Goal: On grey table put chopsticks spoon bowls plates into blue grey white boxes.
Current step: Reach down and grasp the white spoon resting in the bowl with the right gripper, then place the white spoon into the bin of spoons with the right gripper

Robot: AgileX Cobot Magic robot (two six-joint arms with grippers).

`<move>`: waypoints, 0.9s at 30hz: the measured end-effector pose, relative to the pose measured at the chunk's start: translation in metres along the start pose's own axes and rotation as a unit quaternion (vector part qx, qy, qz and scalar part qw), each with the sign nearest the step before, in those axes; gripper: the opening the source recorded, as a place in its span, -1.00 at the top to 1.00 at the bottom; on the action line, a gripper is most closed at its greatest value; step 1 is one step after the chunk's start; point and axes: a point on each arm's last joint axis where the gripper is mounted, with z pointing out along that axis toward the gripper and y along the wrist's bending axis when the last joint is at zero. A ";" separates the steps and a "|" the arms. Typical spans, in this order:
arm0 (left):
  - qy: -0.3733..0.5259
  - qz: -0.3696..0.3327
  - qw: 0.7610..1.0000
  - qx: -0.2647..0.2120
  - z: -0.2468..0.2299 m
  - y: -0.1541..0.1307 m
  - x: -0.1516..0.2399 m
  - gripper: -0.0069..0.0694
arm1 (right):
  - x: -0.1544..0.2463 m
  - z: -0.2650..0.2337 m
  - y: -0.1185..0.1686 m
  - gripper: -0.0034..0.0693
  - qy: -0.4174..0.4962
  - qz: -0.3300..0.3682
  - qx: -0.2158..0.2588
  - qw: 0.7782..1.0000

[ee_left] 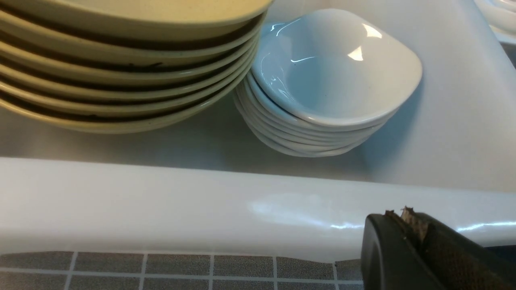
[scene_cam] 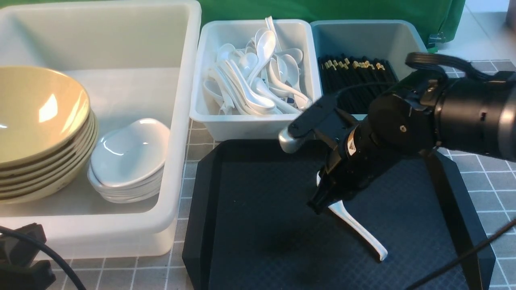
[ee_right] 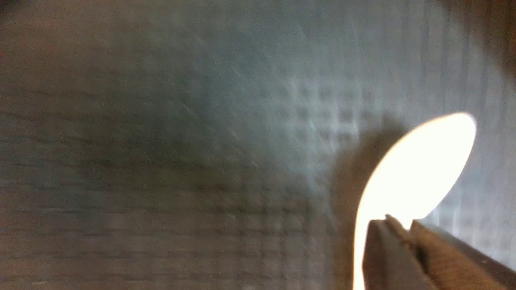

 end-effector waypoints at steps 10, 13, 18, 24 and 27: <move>0.000 0.003 1.000 0.001 0.000 0.000 0.000 0.85 | 0.005 0.047 -0.007 -0.28 0.052 0.043 0.001 0.998; 0.001 0.006 1.000 0.001 0.000 0.000 0.000 0.85 | 0.005 0.049 -0.006 -0.10 0.055 0.044 -0.002 0.998; 0.001 0.006 1.000 0.001 0.000 0.000 0.000 0.85 | 0.004 0.039 -0.002 0.58 0.047 0.014 -0.005 0.999; 0.000 0.007 1.000 0.001 0.000 0.000 0.000 0.85 | -0.029 -0.026 0.003 0.56 -0.099 -0.033 0.003 0.994; 0.000 0.007 1.000 0.001 0.000 0.000 0.000 0.85 | -0.062 -0.059 0.000 0.56 -0.234 -0.041 0.017 0.971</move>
